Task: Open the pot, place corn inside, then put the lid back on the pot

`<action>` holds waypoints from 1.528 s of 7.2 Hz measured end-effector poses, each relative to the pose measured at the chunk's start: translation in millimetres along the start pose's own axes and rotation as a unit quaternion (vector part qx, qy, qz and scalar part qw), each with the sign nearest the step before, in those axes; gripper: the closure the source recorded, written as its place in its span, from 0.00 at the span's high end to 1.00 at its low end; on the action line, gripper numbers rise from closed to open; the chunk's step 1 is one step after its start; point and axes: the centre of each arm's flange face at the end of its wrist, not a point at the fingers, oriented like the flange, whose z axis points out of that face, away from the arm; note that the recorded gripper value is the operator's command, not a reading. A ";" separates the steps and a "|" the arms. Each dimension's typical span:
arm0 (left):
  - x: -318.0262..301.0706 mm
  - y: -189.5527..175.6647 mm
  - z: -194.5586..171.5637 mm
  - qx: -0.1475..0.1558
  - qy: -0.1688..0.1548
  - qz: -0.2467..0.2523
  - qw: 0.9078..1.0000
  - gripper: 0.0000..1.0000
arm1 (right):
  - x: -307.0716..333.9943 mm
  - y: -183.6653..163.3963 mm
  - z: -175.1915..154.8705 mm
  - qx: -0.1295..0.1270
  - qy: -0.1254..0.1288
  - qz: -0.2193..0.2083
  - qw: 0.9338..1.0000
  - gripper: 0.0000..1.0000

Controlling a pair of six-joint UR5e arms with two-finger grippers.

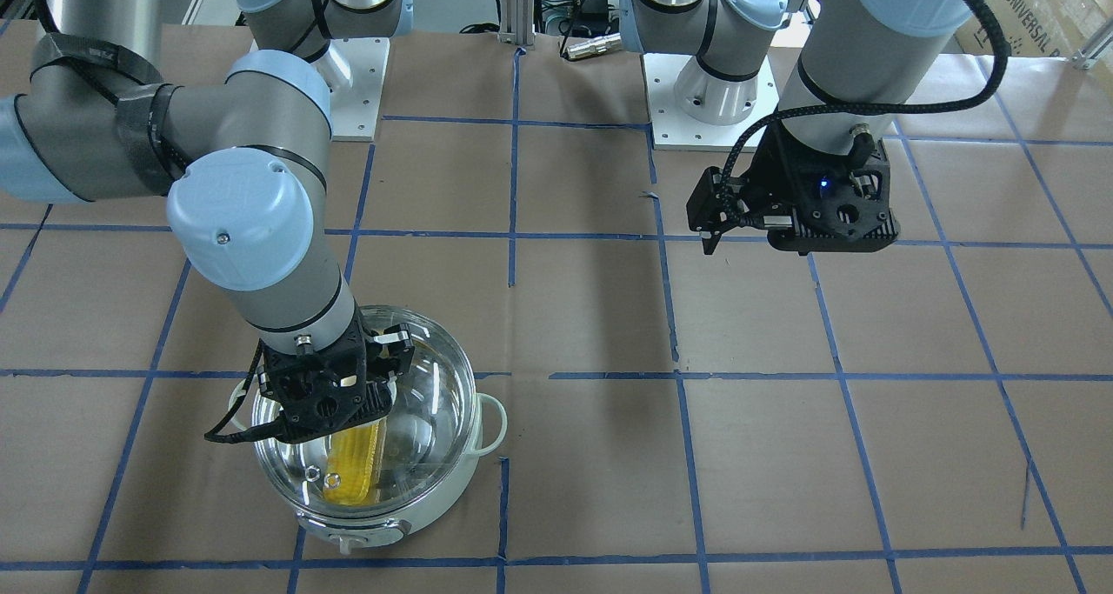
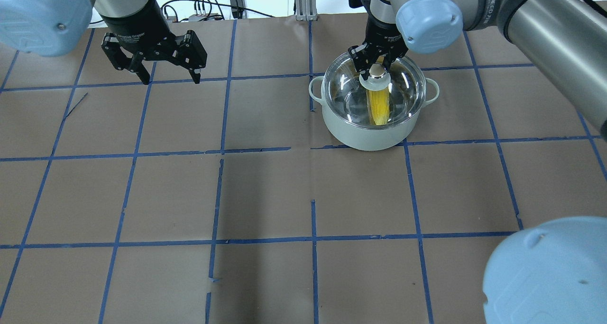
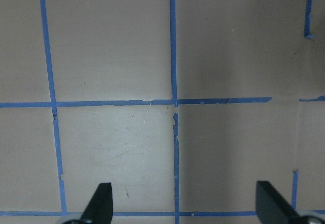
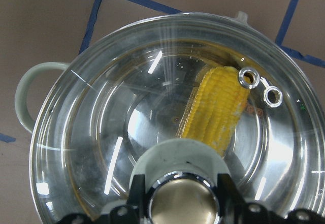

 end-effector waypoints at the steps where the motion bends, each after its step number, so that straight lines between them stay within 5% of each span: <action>1: 0.1 -0.3 -0.3 0.001 0.000 0.000 1.000 1.00 | 0.4 -1.2 -1.5 0.007 0.002 0.003 1.000 0.96; 5: 0.1 -0.7 -0.5 0.004 0.001 0.000 1.000 1.00 | 0.5 3.6 -35.0 0.052 0.015 0.014 0.998 1.00; 11: 0.0 -1.0 -0.5 0.005 0.000 -0.001 1.000 1.00 | 20.5 136.9 -116.2 0.060 0.028 0.054 0.996 1.00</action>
